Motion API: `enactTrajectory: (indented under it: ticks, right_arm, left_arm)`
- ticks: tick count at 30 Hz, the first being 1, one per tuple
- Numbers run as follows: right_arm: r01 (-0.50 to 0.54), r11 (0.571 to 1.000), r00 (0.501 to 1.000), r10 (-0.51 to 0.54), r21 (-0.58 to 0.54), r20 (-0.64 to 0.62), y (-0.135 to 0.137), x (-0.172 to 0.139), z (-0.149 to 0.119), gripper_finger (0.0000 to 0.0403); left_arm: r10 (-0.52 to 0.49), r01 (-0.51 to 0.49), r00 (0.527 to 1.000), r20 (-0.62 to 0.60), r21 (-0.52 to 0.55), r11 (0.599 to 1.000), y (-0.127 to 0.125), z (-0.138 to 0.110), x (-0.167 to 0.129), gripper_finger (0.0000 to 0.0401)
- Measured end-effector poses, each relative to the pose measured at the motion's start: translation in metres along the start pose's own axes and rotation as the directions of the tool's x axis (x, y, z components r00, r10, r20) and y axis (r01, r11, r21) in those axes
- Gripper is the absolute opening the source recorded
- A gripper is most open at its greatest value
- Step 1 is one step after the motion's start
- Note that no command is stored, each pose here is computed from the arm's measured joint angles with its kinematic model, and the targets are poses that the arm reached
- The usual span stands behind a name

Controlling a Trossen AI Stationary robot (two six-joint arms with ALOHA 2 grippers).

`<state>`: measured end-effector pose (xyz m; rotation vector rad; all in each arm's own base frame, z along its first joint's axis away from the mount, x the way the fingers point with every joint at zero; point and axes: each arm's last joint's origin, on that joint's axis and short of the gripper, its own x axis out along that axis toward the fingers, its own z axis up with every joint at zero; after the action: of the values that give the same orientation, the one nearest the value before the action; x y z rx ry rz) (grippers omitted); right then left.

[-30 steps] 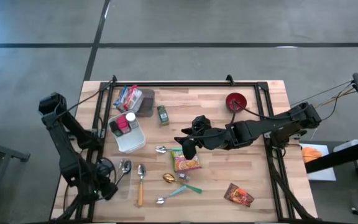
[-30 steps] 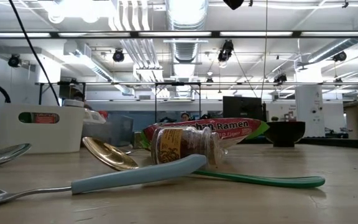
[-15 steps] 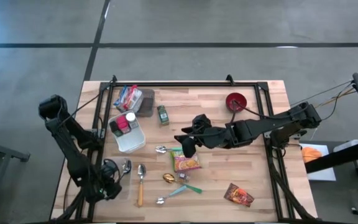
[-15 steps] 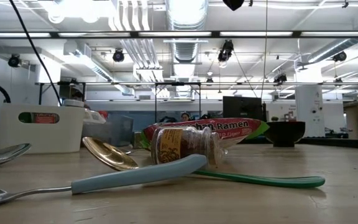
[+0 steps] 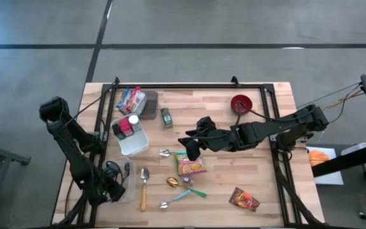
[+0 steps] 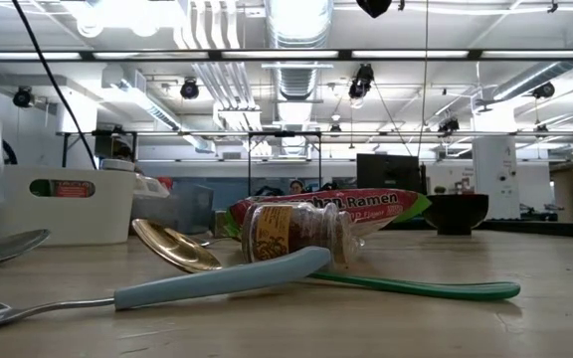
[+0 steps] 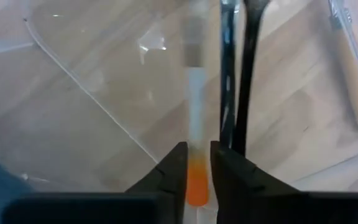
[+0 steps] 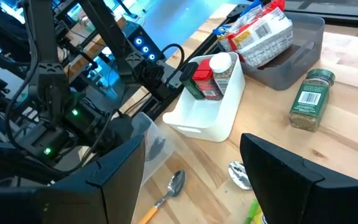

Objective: Pick & Place Food Item
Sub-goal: Put the white and orange spoon into the transparent bin, then put the green noodle pack into the black bin

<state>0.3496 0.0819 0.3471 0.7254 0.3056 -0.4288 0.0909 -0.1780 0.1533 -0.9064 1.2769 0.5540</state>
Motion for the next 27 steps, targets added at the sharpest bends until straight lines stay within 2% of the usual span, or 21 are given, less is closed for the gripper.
enactTrajectory:
  ticks: [15,27]
  right_arm:
    - [0.012,1.000,1.000,-0.013,-0.013,-0.009,-0.001,0.000,-0.001,0.0259]
    - [0.005,0.999,1.000,-0.006,-0.038,-0.018,-0.001,0.000,-0.001,0.0259]
  left_arm:
    - [-0.020,0.020,0.999,-0.049,-0.011,1.000,-0.004,-0.002,-0.007,0.0167]
    - [-0.067,0.066,0.996,-0.066,-0.029,0.997,-0.002,0.003,-0.022,0.0175]
